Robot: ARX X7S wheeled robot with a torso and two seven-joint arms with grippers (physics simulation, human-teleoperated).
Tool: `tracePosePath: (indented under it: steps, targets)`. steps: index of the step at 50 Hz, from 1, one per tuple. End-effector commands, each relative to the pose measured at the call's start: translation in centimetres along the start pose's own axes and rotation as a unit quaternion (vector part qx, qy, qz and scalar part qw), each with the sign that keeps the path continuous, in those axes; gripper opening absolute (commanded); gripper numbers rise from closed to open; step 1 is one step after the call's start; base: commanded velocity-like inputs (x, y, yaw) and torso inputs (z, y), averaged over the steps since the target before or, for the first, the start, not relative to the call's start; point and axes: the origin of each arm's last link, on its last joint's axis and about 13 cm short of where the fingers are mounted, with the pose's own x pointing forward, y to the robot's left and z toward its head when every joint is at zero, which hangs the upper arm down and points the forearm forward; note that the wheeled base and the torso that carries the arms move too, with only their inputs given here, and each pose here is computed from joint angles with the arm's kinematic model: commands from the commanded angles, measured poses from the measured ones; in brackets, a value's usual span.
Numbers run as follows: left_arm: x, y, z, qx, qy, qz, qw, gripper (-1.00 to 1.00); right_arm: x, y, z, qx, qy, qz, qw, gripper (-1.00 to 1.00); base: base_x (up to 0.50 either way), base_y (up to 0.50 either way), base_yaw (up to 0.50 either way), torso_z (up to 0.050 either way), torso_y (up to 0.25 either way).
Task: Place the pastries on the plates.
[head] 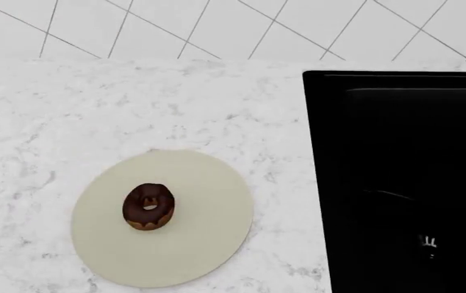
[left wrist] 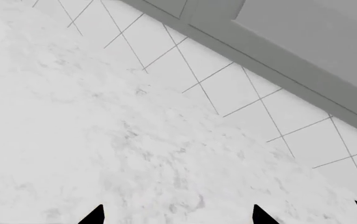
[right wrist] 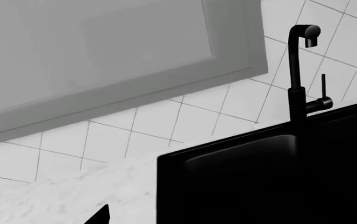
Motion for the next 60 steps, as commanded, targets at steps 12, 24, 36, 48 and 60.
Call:
tracePosePath:
  steps: [12, 24, 36, 48, 60]
  targets:
    - [-0.3, 0.3, -0.6, 0.014, 0.003, 0.009, 1.000, 1.00, -0.8, -0.2, -1.2, -0.021, 0.011, -0.006, 1.000, 1.00, 0.00, 0.00, 0.00, 0.000, 0.000]
    - [-0.7, 0.8, -0.9, 0.016, 0.000, 0.018, 1.000, 1.00, -1.3, -0.5, -1.5, -0.015, 0.016, -0.018, 1.000, 1.00, 0.00, 0.00, 0.00, 0.000, 0.000]
    - [-0.1, 1.7, -2.1, 0.070, -0.030, 0.075, 0.994, 1.00, -0.9, -1.5, -2.7, -0.037, 0.016, -0.062, 0.997, 1.00, 0.00, 0.00, 0.00, 0.000, 0.000]
    - [0.3, 2.7, -2.1, 0.068, -0.053, 0.138, 0.987, 1.00, -0.5, -2.7, -3.4, -0.071, 0.008, -0.132, 0.989, 1.00, 0.00, 0.00, 0.00, 0.000, 0.000]
    - [0.5, 2.7, -1.4, 0.063, -0.070, 0.152, 0.984, 1.00, -0.3, -2.9, -3.1, -0.081, 0.004, -0.148, 0.986, 1.00, 0.00, 0.00, 0.00, 0.000, 0.000]
